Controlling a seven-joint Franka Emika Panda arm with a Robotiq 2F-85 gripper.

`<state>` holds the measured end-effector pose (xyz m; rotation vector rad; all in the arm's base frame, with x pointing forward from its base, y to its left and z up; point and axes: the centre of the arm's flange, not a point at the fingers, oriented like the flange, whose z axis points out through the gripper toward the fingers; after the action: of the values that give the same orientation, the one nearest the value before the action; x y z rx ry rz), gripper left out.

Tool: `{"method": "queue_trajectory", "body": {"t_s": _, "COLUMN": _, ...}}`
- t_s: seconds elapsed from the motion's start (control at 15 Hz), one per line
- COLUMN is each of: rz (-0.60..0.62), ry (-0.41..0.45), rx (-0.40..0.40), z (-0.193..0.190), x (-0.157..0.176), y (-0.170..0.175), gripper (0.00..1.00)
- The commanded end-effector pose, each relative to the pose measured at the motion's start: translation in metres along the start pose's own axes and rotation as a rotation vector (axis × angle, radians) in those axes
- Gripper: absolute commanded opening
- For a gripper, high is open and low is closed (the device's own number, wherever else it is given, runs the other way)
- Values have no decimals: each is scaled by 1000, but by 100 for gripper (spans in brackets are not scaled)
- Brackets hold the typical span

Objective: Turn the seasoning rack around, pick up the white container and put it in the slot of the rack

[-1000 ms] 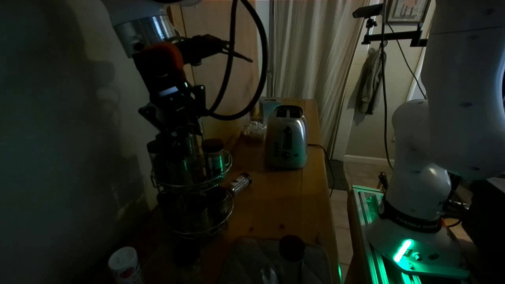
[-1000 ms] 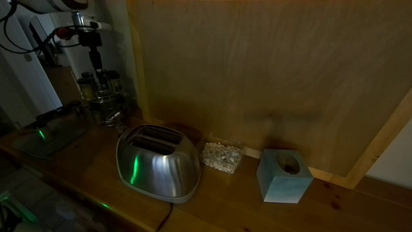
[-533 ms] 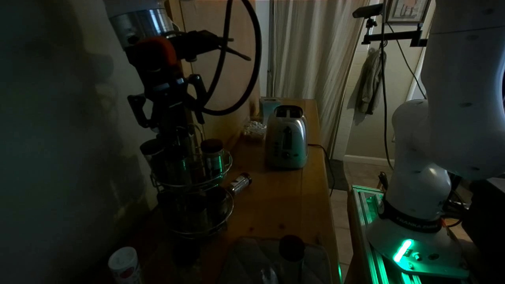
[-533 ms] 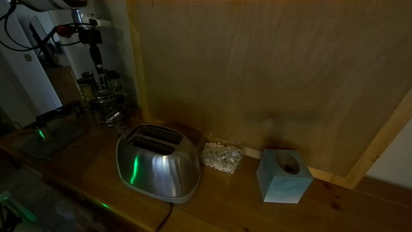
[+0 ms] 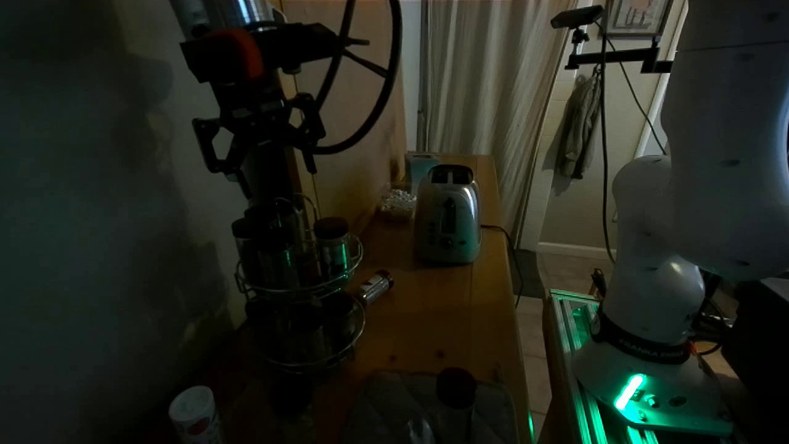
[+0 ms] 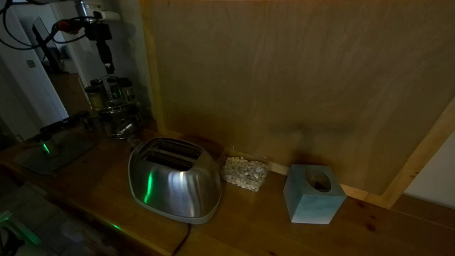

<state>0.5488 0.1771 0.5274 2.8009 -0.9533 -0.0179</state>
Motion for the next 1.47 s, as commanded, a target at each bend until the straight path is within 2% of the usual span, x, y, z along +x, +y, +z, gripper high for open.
{"method": "queue_trajectory", "body": {"t_s": 0.0, "rz": 30, "ry": 27, "rx": 38, "z": -30, "x": -11, "y": 9, "gripper": 100}}
{"method": "queue_trajectory", "body": {"t_s": 0.33, "rz": -81, "ry": 62, "rx": 136, "z": -58, "x": -78, "y": 1, "gripper": 100}}
{"method": "queue_trajectory", "body": {"t_s": 0.67, "rz": -245, "ry": 57, "rx": 232, "z": -59, "x": -154, "y": -36, "gripper": 100}}
{"method": "queue_trajectory", "body": {"t_s": 0.73, "rz": -282, "ry": 77, "rx": 228, "z": -48, "x": -164, "y": -49, "gripper": 100}}
{"method": "queue_trajectory", "body": {"t_s": 0.8, "rz": -234, "ry": 75, "rx": 205, "z": -68, "x": -150, "y": -41, "gripper": 100}}
{"method": "queue_trajectory", "body": {"t_s": 0.93, "rz": -270, "ry": 76, "rx": 208, "z": -57, "x": -167, "y": -51, "gripper": 100}}
{"method": "queue_trajectory", "body": {"t_s": 1.13, "rz": -276, "ry": 75, "rx": 205, "z": -52, "x": -165, "y": -52, "gripper": 100}}
{"method": "queue_trajectory", "body": {"t_s": 1.4, "rz": -126, "ry": 20, "rx": 101, "z": -12, "x": -172, "y": -85, "gripper": 100}}
